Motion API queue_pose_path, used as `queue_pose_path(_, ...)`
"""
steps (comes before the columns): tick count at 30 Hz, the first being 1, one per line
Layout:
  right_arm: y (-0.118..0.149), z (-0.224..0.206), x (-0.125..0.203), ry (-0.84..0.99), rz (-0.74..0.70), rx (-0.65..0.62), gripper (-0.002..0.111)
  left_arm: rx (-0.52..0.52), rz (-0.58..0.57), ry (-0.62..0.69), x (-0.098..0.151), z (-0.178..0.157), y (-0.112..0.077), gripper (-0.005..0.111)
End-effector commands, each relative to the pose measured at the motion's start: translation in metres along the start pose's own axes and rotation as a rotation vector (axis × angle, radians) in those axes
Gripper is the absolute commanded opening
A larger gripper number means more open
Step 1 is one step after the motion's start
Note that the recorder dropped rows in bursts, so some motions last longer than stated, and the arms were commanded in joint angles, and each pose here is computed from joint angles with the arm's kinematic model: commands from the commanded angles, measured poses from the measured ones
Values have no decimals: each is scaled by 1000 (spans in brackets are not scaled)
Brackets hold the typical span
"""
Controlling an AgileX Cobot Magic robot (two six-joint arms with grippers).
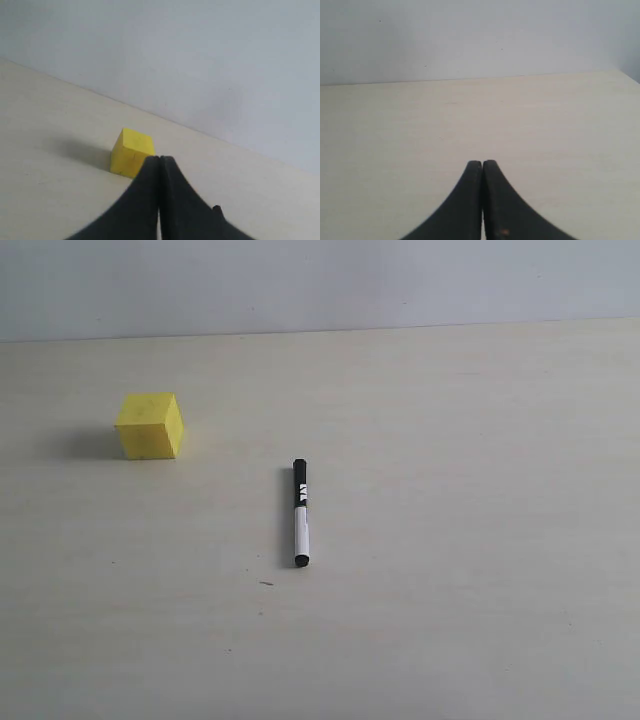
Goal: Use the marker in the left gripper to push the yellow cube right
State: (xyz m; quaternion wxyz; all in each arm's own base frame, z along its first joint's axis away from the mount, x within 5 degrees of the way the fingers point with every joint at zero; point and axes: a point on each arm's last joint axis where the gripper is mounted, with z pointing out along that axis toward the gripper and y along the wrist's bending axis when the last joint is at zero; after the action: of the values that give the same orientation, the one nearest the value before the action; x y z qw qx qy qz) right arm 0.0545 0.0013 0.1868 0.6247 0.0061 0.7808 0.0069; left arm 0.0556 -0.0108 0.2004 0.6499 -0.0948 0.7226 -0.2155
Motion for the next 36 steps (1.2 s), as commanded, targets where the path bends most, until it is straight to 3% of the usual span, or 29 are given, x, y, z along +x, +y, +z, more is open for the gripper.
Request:
queue_pose_path(1, 0, 0, 0, -13, -6, 6, 0, 52, -54, -94, -8, -1, -4, 0)
queue_pose_path(6, 0, 0, 0, -13, -6, 6, 0, 127, -146, -225, -20, -3, -9, 0)
queue_pose_path(11, 0, 0, 0, -13, -6, 6, 0, 283, -207, -484, -43, -14, -19, 0)
queue_pose_path(14, 0, 0, 0, -13, -6, 6, 0, 364, -259, -602, -72, -28, -32, 0)
queue_pose_path(19, 0, 0, 0, -13, -6, 6, 0, 307, -153, -566, -125, -23, -58, 0)
queue_pose_path(22, 0, 0, 0, -13, -6, 6, 0, 201, -95, -387, -151, 8, -72, 0)
queue_pose_path(26, 0, 0, 0, -13, -6, 6, 0, -10, 42, 58, -153, 72, -76, 0)
queue_pose_path(28, 0, 0, 0, -13, -6, 6, 0, -95, 103, 291, -145, 103, -73, 0)
queue_pose_path(31, 0, 0, 0, -13, -6, 6, 0, -184, 100, 635, -122, 149, -66, 0)
queue_pose_path(36, 0, 0, 0, -13, -6, 6, 0, -124, 125, 1112, -72, 195, -73, 0)
